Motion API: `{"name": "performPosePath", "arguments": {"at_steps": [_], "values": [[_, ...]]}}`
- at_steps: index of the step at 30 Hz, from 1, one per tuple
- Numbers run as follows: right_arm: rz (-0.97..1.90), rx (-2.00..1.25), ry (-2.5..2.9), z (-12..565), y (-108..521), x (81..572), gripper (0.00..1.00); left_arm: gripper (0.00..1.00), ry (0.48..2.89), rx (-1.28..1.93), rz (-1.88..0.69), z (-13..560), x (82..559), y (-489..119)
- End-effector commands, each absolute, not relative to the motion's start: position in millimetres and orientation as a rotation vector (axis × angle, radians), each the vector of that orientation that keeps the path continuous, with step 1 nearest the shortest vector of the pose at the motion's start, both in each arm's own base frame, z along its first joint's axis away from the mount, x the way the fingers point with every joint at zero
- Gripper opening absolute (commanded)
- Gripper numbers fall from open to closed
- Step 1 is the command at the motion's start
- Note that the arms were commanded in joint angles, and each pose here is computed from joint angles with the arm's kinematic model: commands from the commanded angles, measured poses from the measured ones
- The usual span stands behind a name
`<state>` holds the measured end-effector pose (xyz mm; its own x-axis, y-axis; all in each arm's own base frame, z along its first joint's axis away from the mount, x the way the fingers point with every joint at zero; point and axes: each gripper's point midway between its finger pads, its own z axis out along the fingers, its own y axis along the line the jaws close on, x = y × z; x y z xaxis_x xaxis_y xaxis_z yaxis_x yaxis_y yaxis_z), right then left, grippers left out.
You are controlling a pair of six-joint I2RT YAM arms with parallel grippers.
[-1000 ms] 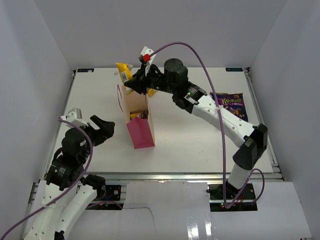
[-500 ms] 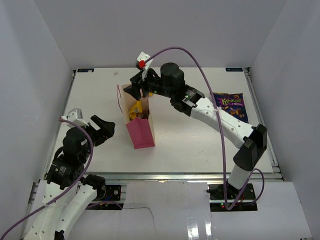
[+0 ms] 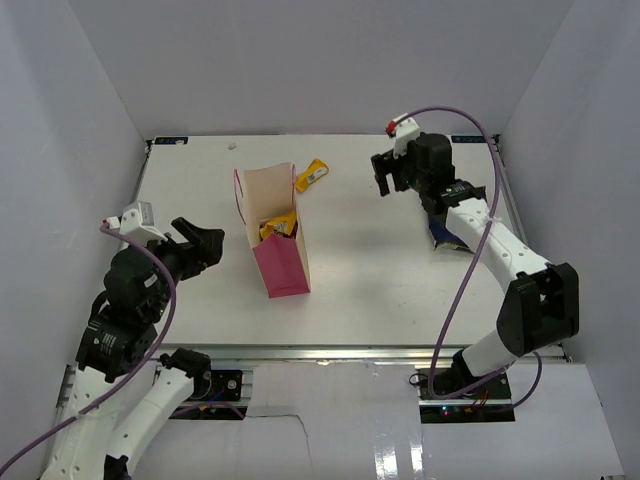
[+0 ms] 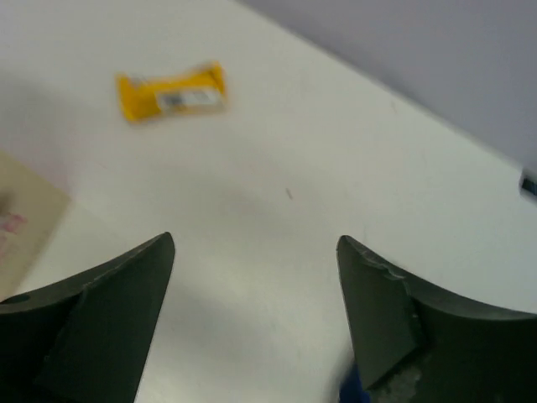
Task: Place the snacks into the paper bag
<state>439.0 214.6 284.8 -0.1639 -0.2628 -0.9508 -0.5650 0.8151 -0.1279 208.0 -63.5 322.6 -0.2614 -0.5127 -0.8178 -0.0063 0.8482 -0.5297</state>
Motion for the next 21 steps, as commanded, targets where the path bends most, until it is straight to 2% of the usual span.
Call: {"name": "performPosePath", "arguments": {"at_steps": [1, 5, 11, 18, 21], "values": [[-0.126, -0.495, 1.989, 213.9, 116.8, 433.0, 0.9, 0.93, 1.813, -0.351, -0.494, 317.5, 215.3, -69.4], [-0.449, -0.341, 2.198, 153.6, 50.3, 421.3, 0.98, 0.93, 1.851, -0.311, -0.519, 307.9, 227.7, -82.8], [-0.556, -0.297, 2.304, 108.5, 30.7, 405.3, 0.98, 0.93, 1.842, -0.272, -0.539, 321.5, 234.5, -90.1], [-0.739, -0.267, 2.412, 58.2, -1.8, 393.7, 0.97, 0.93, 1.804, -0.295, -0.625, 328.9, 221.3, -93.8], [-0.741, -0.262, 2.425, 47.1, -6.2, 392.0, 1.0, 0.93, 1.778, -0.282, -0.664, 340.1, 214.9, -96.3]]}}
